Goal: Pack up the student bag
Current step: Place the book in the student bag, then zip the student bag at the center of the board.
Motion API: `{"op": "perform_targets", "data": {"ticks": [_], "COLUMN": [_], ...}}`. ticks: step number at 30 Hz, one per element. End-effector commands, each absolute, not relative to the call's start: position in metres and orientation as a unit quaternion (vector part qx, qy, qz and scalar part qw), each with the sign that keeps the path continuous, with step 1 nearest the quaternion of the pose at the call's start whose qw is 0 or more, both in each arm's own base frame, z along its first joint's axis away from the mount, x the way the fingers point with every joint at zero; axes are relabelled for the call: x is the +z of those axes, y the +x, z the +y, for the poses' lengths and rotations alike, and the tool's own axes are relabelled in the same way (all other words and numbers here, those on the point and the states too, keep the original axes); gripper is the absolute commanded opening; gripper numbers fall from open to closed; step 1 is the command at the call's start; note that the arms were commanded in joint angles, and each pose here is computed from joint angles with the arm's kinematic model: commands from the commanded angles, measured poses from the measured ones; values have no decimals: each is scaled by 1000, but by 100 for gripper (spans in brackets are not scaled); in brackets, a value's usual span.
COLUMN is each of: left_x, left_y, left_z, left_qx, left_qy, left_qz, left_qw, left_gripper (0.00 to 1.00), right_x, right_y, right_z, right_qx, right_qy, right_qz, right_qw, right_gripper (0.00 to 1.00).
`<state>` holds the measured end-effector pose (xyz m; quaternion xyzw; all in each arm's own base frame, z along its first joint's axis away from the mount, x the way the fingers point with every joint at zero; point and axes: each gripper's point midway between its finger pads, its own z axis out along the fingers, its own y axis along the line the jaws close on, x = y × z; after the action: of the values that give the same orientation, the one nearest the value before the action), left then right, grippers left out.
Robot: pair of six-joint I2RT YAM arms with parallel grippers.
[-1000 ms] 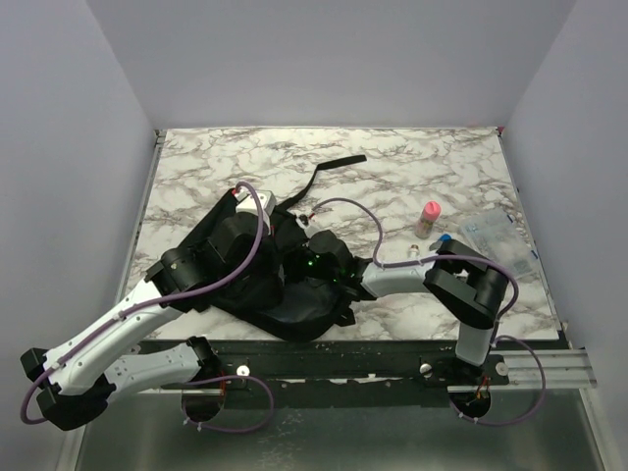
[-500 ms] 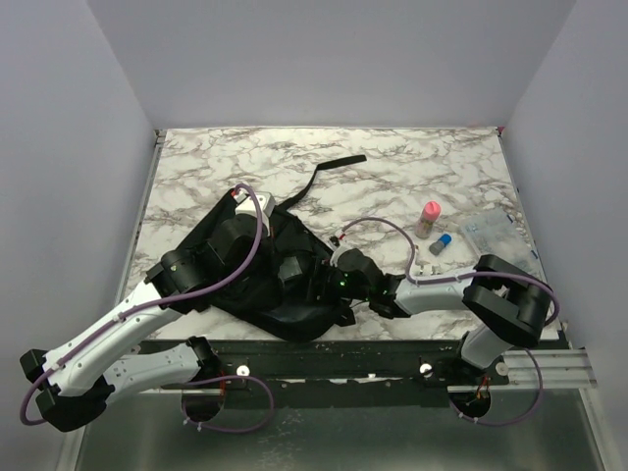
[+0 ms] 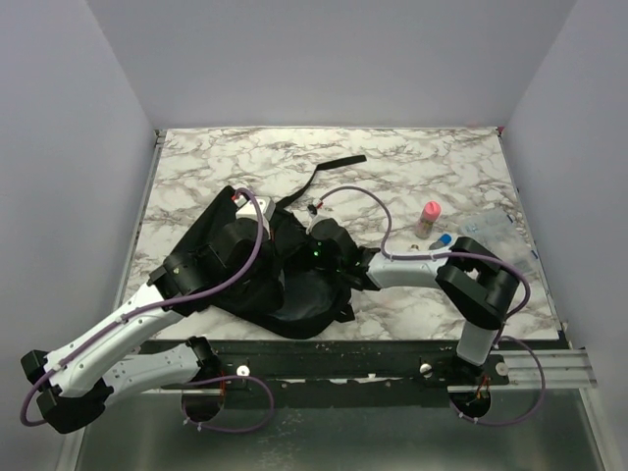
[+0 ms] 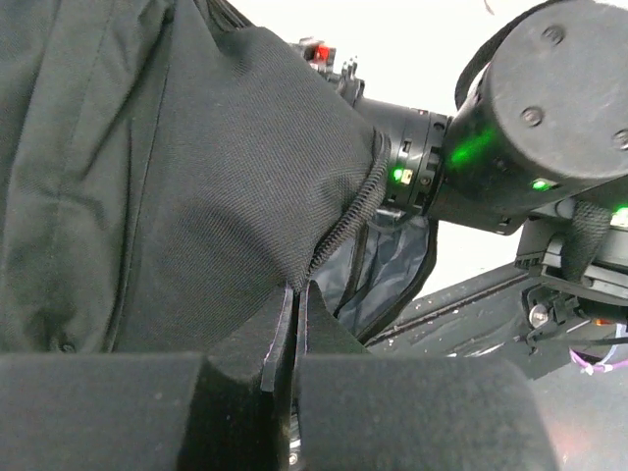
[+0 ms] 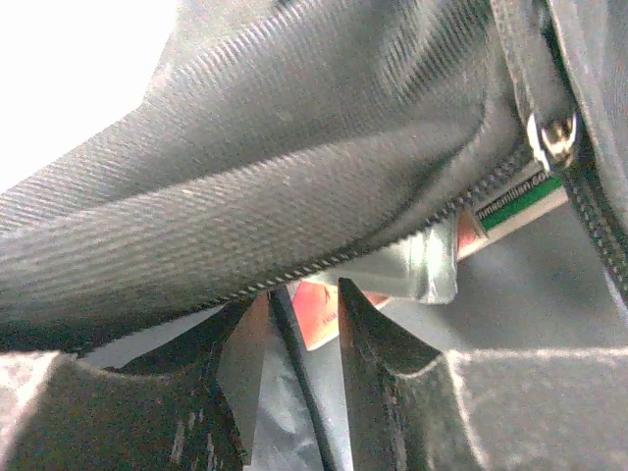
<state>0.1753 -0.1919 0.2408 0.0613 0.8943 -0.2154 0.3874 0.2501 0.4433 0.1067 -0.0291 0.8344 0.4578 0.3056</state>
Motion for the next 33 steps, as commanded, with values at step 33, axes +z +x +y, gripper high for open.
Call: {"op": "perform_targets", "data": {"ticks": [33], "left_x": [111], "left_y": [112], "left_z": [-182], "left_qx": [-171], "left_qy": [22], "left_qz": [973], "left_qw": [152], "left_gripper": [0], "right_x": [142], "right_y": [301], "right_z": [336], "right_qx": [351], "right_qy": [-79], "right_qz": [894], "right_qw": [268], "right_gripper": [48]}}
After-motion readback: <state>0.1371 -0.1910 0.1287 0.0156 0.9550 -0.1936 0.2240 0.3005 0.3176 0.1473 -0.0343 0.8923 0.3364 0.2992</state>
